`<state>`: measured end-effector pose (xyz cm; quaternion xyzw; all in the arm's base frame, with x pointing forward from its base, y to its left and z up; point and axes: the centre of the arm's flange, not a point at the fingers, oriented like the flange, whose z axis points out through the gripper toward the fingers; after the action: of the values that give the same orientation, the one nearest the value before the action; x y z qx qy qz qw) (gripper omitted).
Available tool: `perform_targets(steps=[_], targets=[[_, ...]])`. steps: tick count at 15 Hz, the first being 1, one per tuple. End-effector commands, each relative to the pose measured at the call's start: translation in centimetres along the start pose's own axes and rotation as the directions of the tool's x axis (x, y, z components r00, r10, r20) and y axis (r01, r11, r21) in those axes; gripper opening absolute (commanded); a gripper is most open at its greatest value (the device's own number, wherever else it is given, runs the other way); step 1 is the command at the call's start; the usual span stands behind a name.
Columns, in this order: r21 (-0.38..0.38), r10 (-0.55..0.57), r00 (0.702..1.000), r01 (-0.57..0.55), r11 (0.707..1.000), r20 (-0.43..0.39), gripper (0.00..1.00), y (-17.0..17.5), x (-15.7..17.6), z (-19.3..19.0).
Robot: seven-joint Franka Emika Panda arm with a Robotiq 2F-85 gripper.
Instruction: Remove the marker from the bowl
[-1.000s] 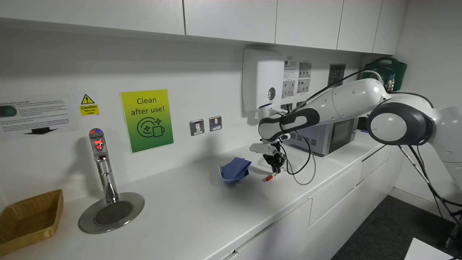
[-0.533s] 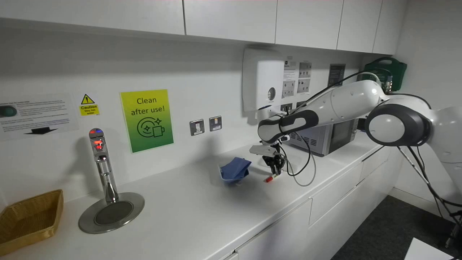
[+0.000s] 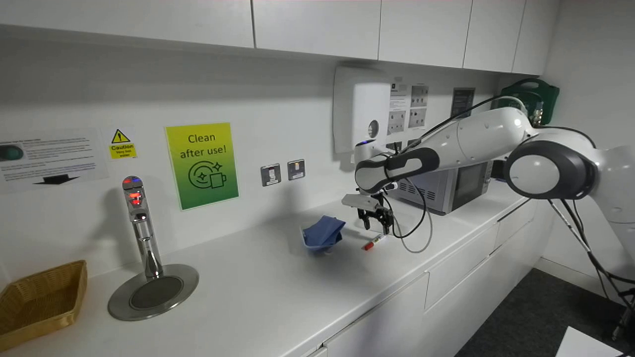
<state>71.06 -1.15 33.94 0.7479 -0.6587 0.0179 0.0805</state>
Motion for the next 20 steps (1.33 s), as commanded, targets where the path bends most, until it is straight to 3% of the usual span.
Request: perform_targets(steps=[1,4,16,17,20], targets=[[0.066,0.000,1.000,-0.001,0.998,0.019,1.00,1.7,1.1,-2.7],[0.094,0.015,1.000,-0.017,0.995,0.027,1.00,2.3,1.6,-4.3],[0.055,0.040,0.998,-0.042,0.998,0.041,1.00,8.1,1.8,-8.1],[0.061,0.039,0.999,-0.042,0.997,0.037,1.00,5.0,1.8,-7.2],[0.056,0.040,0.998,-0.042,0.998,0.040,1.00,5.8,1.8,-7.5]])
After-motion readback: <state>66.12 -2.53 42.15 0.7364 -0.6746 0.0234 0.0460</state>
